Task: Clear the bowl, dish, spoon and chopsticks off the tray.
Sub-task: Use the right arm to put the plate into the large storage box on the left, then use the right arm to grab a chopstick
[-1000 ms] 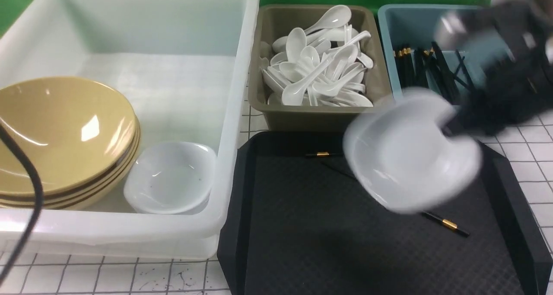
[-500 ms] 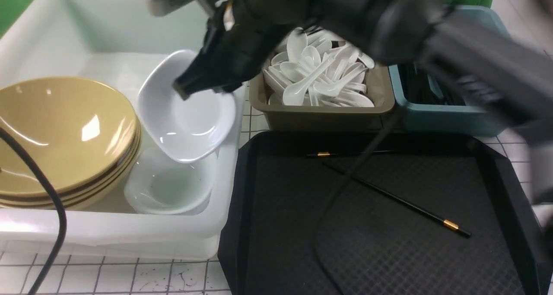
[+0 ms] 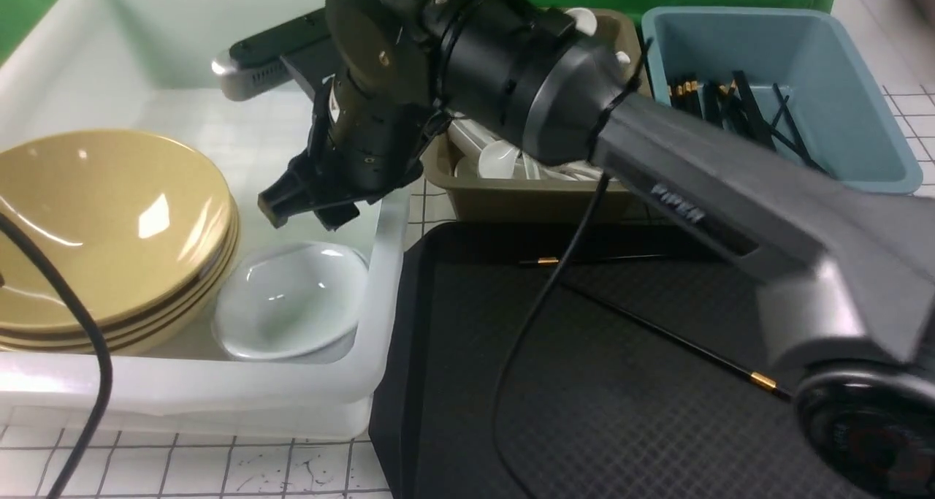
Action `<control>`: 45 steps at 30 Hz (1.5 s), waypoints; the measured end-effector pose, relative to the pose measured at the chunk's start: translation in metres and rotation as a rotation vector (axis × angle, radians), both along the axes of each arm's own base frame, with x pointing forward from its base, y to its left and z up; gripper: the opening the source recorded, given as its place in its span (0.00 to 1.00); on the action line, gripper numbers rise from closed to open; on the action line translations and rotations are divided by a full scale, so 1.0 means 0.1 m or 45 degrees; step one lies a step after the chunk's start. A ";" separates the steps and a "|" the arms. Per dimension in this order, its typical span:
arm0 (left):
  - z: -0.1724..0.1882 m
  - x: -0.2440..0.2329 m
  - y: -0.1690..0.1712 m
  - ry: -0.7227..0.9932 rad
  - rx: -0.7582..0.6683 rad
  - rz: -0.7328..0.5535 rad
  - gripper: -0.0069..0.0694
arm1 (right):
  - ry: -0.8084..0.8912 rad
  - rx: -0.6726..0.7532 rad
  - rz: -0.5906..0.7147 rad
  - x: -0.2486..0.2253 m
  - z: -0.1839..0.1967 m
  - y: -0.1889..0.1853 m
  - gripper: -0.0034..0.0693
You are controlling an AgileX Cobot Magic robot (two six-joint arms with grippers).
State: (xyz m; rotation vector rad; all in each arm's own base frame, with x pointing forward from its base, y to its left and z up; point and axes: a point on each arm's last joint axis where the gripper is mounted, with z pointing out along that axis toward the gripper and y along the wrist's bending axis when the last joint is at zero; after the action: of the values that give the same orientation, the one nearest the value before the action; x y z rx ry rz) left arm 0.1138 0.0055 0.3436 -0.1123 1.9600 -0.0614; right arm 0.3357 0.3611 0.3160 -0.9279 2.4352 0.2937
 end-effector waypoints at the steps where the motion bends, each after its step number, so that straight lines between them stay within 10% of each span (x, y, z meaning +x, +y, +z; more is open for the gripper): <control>1: 0.00 0.00 0.00 0.002 0.001 0.000 0.26 | -0.011 0.005 0.007 -0.01 0.05 -0.02 0.61; 7: -0.11 0.00 -0.04 0.056 -0.003 -0.046 0.26 | -0.136 -0.108 0.075 -0.09 0.65 -1.17 0.64; 15: -0.55 0.04 -0.08 0.132 -0.015 -0.090 0.26 | 0.354 -0.388 -0.025 0.00 -0.77 -2.17 0.64; 22: -0.55 0.08 -0.08 0.038 -0.048 -0.062 0.26 | 0.134 -0.176 0.033 0.05 -1.01 -1.98 0.58; 29: -0.54 0.08 -0.08 0.029 -0.049 -0.059 0.26 | -0.184 -0.054 0.175 0.15 -1.18 -1.48 0.13; 45: -0.55 0.08 -0.08 0.036 -0.049 -0.061 0.26 | -0.332 -0.121 0.250 0.33 -1.61 -1.37 0.10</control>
State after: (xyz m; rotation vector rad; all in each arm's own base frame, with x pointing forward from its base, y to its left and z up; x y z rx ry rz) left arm 0.1216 -0.0022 0.2888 -0.0919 1.9904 -0.1300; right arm 0.3690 0.2242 0.1547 -1.1719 2.1395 0.1169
